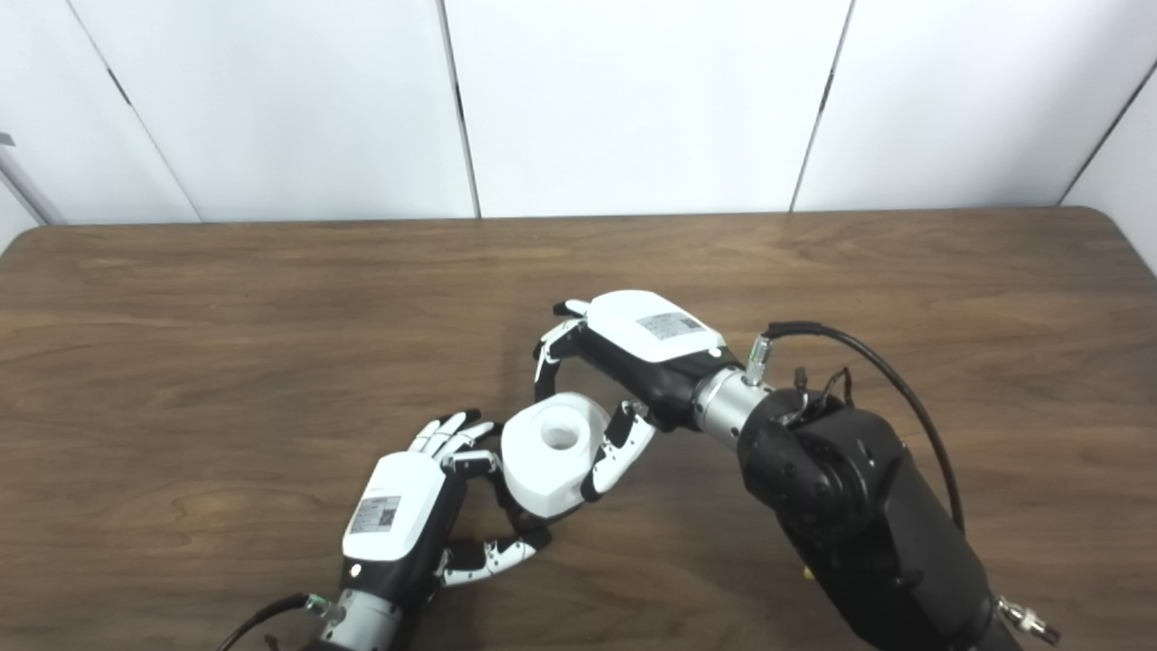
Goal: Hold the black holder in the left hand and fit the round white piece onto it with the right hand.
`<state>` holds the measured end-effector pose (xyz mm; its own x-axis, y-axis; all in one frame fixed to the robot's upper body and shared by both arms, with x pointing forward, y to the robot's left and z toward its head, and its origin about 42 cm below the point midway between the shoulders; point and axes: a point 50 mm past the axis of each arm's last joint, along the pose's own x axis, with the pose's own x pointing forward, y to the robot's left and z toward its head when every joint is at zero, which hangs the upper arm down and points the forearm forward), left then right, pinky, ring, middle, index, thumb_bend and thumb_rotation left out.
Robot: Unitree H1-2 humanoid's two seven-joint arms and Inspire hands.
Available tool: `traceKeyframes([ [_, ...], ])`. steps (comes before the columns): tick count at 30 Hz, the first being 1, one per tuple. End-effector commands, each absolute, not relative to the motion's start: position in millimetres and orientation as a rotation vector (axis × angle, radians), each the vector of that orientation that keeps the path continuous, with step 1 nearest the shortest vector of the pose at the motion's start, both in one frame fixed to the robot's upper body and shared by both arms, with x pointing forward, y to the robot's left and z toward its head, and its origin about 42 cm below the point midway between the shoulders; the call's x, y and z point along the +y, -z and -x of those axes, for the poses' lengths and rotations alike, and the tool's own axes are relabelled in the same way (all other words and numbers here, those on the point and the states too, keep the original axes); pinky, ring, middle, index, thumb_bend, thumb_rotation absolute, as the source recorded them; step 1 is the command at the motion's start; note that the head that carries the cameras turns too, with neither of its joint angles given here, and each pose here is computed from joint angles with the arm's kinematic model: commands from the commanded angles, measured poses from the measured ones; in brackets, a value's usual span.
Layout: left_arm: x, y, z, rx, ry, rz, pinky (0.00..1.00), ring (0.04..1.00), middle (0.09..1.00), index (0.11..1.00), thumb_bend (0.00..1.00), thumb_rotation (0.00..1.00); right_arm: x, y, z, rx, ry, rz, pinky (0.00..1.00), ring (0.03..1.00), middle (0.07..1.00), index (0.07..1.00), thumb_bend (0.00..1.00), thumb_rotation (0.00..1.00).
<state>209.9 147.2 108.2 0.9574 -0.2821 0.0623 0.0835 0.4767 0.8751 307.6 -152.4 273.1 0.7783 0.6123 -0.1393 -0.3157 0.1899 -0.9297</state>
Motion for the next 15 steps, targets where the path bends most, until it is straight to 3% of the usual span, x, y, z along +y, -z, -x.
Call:
traceKeyframes([
  [1, 146.3, -94.3, -202.2, -0.125, 0.301, -1.099, 0.94, 0.924, 0.836, 0.490, 0.51, 0.04, -147.7, -278.9, -304.7, -0.341, -0.665, 1.245, 0.83, 0.958, 0.801, 0.483, 0.52, 0.13],
  [15, 146.4, -96.2, -201.5, -0.128, 0.297, -1.101, 0.94, 0.921, 0.835, 0.489, 0.52, 0.04, -142.3, -276.8, -304.1, -0.342, -0.704, 1.289, 0.84, 0.956, 0.804, 0.484, 0.52, 0.13],
])
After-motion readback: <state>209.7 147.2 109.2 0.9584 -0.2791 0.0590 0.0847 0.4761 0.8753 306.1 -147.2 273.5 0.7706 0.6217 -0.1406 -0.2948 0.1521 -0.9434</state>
